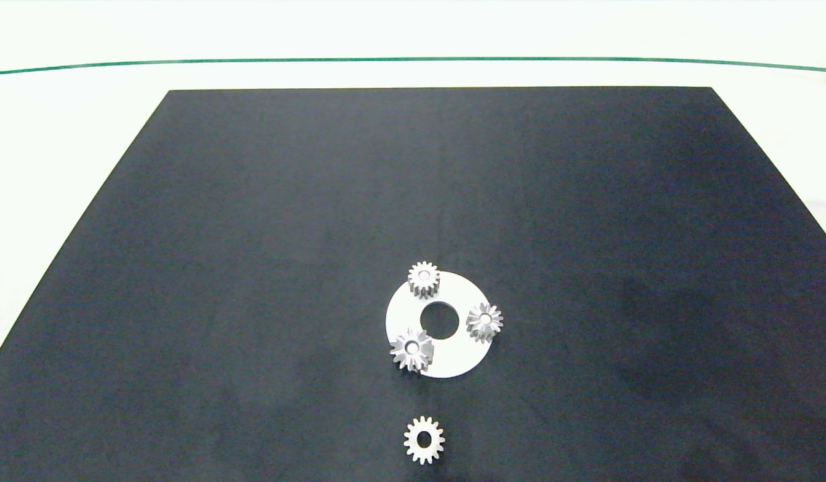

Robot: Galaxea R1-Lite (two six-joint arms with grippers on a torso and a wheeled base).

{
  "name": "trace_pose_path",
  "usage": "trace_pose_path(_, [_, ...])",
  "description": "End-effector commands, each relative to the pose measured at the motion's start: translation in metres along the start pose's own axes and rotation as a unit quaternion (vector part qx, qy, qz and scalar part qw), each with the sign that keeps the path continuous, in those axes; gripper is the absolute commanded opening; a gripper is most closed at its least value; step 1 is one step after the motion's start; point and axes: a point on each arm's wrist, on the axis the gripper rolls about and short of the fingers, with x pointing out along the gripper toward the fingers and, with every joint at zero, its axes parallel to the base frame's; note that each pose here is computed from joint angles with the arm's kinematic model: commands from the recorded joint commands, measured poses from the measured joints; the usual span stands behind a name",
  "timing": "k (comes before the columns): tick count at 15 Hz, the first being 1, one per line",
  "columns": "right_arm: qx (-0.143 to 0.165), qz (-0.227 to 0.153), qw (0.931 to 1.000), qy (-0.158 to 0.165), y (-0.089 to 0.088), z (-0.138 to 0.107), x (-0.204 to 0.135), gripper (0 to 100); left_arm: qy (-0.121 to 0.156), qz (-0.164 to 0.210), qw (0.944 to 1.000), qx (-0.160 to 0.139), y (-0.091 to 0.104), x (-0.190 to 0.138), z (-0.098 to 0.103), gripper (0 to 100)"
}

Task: Remove an incorrectly installed larger gear and replace it with the correct smaller gear

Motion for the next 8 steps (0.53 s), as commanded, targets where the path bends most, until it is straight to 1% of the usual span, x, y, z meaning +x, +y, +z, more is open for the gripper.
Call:
trace_pose_path(1, [-0.038, 0.04, 0.995, 0.084, -0.003, 0.01, 0.05, 100, 0.015, -0.04, 0.9991, 0.007, 0.004, 0.007, 0.002, 100])
trace_pose_path(2, [-0.044, 0.046, 0.9931, 0.099, -0.004, 0.012, 0.06, 100, 0.012, -0.052, 0.9985, 0.009, 0.006, 0.007, 0.003, 100])
trace_pose_path(3, [-0.051, 0.051, 0.991, 0.113, -0.005, 0.013, 0.071, 100, 0.014, -0.056, 0.9983, 0.009, 0.006, 0.008, 0.003, 100])
trace_pose_path(5, [-0.091, 0.059, 0.9867, 0.121, -0.007, 0.019, 0.092, 100, 0.018, -0.057, 0.9982, 0.008, 0.006, 0.01, 0.005, 100])
trace_pose_path(7, [-0.119, 0.073, 0.9826, 0.123, -0.007, 0.03, 0.111, 100, 0.019, -0.056, 0.9982, 0.009, 0.006, 0.011, 0.005, 100])
trace_pose_path(8, [-0.128, 0.086, 0.9806, 0.121, -0.003, 0.038, 0.118, 100, 0.017, -0.056, 0.9982, 0.009, 0.006, 0.01, 0.005, 100])
